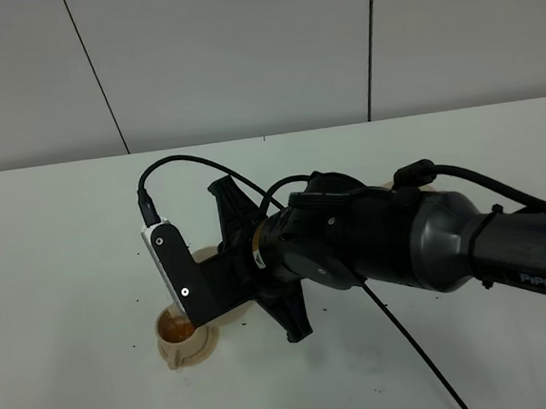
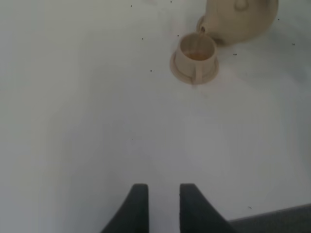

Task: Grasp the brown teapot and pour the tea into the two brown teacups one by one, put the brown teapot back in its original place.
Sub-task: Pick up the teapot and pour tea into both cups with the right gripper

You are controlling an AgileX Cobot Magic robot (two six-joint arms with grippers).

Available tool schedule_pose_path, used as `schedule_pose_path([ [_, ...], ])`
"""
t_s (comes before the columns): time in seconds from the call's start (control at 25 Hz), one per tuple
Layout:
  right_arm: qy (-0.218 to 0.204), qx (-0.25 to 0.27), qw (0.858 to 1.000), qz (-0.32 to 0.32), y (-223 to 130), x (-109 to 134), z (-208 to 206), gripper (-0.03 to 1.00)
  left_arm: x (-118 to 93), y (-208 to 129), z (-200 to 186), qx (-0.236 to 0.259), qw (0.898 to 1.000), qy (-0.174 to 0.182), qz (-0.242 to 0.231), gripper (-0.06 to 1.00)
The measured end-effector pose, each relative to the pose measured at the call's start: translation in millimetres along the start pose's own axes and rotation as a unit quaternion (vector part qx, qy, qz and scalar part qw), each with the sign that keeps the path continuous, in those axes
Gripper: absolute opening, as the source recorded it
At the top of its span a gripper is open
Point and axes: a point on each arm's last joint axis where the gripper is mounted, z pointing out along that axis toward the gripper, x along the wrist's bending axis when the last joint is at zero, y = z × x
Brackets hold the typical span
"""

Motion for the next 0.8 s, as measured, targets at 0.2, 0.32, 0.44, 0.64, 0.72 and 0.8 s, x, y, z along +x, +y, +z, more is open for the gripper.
schedule_pose_path([
  [0.2, 0.002, 0.003, 1.0, -0.01, 0.2, 1.6, 2.7, 0.1, 0.0, 0.0, 0.0, 0.0, 1.0, 0.0, 0.0, 0.23],
  [0.32, 0.0, 0.004, 1.0, -0.015, 0.8, 1.5, 2.6, 0.1, 0.0, 0.0, 0.0, 0.0, 1.0, 0.0, 0.0, 0.23],
  [0.44, -0.001, 0.004, 1.0, -0.016, 0.8, 1.2, 2.6, 0.1, 0.0, 0.0, 0.0, 0.0, 1.0, 0.0, 0.0, 0.23],
  [0.64, -0.002, 0.004, 1.0, -0.018, 0.6, 1.2, 2.6, 0.1, 0.0, 0.0, 0.0, 0.0, 1.0, 0.0, 0.0, 0.23],
  [0.72, -0.002, 0.006, 1.0, -0.021, 0.4, 1.1, 2.6, 0.1, 0.0, 0.0, 0.0, 0.0, 1.0, 0.0, 0.0, 0.23],
  [0.8, -0.003, 0.008, 1.0, -0.027, 0.1, 0.9, 2.6, 0.1, 0.0, 0.0, 0.0, 0.0, 1.0, 0.0, 0.0, 0.23],
])
